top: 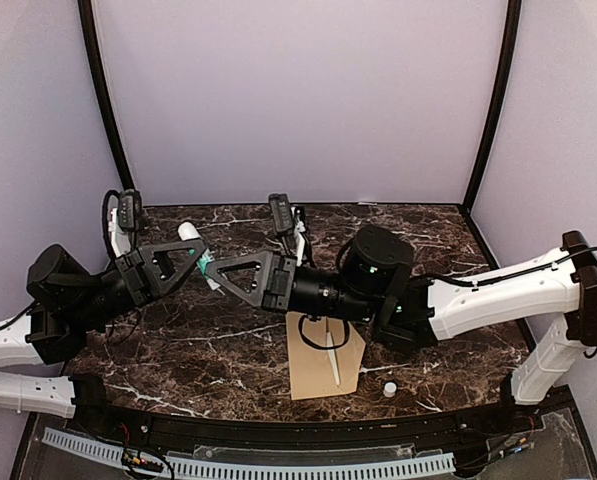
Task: Place the letter into the envelope and seal it
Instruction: Unscrew the solid glue, then paint the envelope at the center of the board.
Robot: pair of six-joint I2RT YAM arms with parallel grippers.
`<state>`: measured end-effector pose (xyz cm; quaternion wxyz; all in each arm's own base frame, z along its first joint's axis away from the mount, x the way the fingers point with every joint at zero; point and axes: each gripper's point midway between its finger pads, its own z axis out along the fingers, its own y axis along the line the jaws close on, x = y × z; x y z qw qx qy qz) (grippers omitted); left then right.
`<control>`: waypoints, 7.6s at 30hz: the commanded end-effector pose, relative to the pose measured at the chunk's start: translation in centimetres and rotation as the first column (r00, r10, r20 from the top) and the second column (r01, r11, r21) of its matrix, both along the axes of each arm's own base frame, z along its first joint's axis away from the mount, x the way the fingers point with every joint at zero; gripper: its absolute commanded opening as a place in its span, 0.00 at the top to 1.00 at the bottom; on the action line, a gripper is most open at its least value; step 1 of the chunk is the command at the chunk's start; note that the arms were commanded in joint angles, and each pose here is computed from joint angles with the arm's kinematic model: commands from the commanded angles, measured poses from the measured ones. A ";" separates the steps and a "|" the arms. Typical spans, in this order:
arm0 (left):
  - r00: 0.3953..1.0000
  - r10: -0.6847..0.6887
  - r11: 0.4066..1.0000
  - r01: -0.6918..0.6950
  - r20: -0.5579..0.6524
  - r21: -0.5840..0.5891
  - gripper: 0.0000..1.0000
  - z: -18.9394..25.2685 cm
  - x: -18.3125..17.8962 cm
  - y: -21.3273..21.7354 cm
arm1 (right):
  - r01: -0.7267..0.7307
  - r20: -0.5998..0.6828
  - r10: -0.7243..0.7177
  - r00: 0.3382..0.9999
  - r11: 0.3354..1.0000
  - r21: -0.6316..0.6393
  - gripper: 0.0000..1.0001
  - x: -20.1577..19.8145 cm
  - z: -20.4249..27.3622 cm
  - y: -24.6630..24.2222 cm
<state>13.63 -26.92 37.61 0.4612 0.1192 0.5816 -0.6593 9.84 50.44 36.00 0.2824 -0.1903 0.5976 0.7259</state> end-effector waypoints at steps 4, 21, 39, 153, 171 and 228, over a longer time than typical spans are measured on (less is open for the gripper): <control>1.000 -0.014 0.999 0.014 0.011 -0.035 1.00 0.5 -0.3 0.1 | -0.016 0.017 0.015 1.000 0.997 0.082 0.62 -0.3 2.4 0.2; 1.000 -0.017 1.000 0.017 -0.011 -0.009 0.93 0.0 -0.1 -0.2 | 0.000 0.018 -0.002 1.000 0.997 0.079 0.92 0.0 2.3 -0.2; 0.989 -0.031 0.979 0.059 -0.142 0.193 0.01 -2.7 -0.4 -0.7 | 0.105 0.092 -0.087 0.992 0.972 -0.210 0.96 2.1 -0.9 -3.9; 0.940 -0.276 0.957 0.289 -0.202 0.039 1.00 -0.5 -1.1 -5.4 | 0.082 0.061 -0.080 0.995 0.996 -0.036 0.55 -0.1 2.8 -6.9; 0.936 -0.290 0.952 0.303 -0.200 0.037 1.00 -0.7 -1.2 -5.6 | 0.049 0.055 -0.047 0.997 0.998 -0.043 0.72 -0.3 2.8 -5.4; 0.923 -0.038 0.461 0.355 -0.382 0.813 0.45 -19.3 10.3 -12.3 | 0.524 0.337 -0.428 0.839 0.462 -0.716 0.97 7.5 -14.0 -23.4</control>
